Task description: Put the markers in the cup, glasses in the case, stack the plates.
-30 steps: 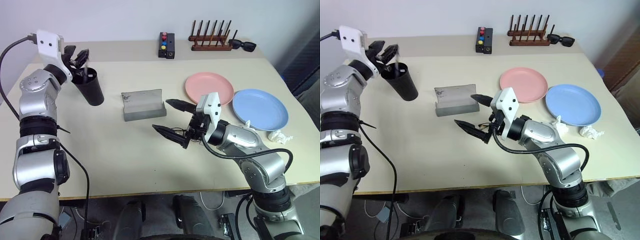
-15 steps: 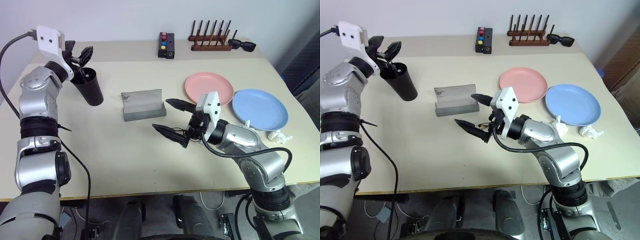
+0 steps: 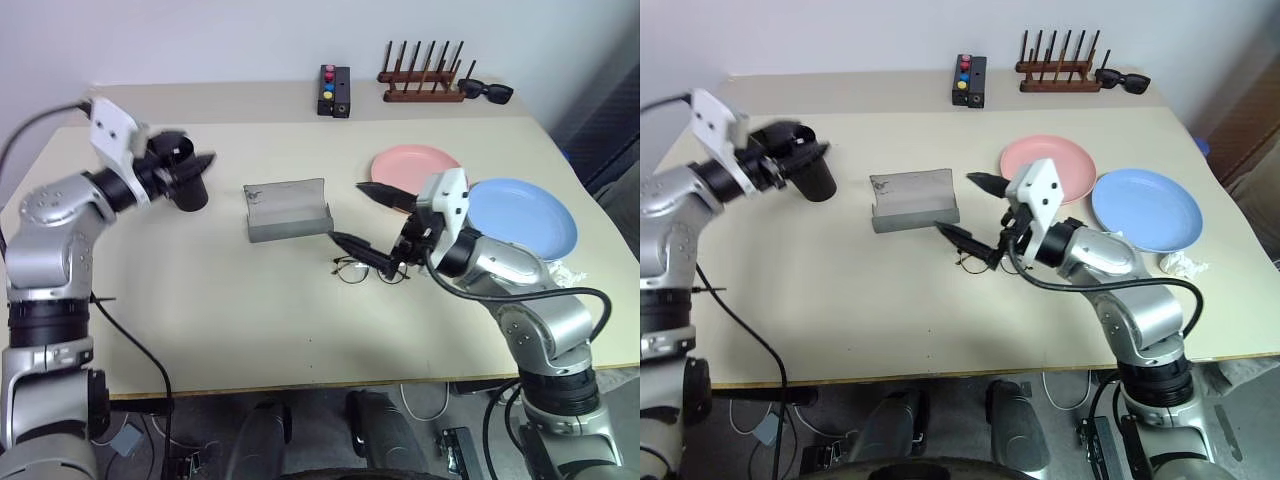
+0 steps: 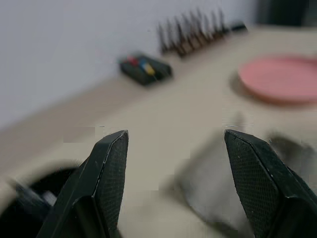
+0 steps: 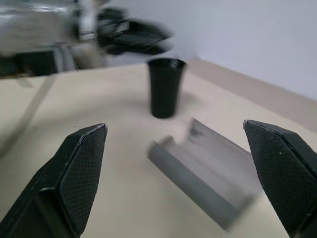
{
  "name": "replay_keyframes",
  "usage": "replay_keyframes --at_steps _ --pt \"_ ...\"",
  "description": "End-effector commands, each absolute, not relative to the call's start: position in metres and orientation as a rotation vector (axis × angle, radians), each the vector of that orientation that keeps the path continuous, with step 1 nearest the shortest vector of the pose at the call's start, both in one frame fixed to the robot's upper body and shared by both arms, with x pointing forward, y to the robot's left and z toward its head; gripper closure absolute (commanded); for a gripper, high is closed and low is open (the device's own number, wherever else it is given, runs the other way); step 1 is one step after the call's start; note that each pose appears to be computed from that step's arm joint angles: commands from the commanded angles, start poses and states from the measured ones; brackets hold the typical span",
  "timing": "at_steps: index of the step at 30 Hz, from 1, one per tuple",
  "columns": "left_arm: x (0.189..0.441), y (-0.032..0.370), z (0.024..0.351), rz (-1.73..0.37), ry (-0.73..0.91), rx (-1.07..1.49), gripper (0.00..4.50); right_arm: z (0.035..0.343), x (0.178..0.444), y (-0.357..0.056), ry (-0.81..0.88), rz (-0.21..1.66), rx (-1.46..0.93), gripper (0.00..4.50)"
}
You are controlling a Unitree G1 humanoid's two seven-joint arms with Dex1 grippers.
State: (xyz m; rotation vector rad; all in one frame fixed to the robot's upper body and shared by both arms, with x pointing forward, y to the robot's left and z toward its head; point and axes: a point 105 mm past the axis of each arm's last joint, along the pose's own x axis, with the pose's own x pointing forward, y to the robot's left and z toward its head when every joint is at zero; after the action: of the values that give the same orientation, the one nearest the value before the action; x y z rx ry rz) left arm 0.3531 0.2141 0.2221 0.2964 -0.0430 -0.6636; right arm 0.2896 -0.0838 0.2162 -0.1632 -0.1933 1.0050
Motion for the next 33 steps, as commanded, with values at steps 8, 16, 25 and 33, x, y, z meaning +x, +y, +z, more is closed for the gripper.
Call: replay_keyframes --at_steps 8,16,25,33 --pt "0.347 0.158 0.176 -0.953 0.135 0.451 0.02 0.209 0.287 -0.100 -0.168 0.954 -0.261 0.00" --pt "0.377 0.127 0.142 -1.064 0.302 0.550 0.02 0.204 0.280 -0.098 -0.160 0.928 -0.257 0.00" --pt "0.390 0.118 0.129 -1.083 0.359 0.634 0.83 0.200 0.276 -0.095 -0.160 0.906 -0.238 0.00" --pt "0.388 0.122 0.133 -1.082 0.341 0.643 3.35 0.200 0.276 -0.089 -0.170 0.921 -0.224 0.00"
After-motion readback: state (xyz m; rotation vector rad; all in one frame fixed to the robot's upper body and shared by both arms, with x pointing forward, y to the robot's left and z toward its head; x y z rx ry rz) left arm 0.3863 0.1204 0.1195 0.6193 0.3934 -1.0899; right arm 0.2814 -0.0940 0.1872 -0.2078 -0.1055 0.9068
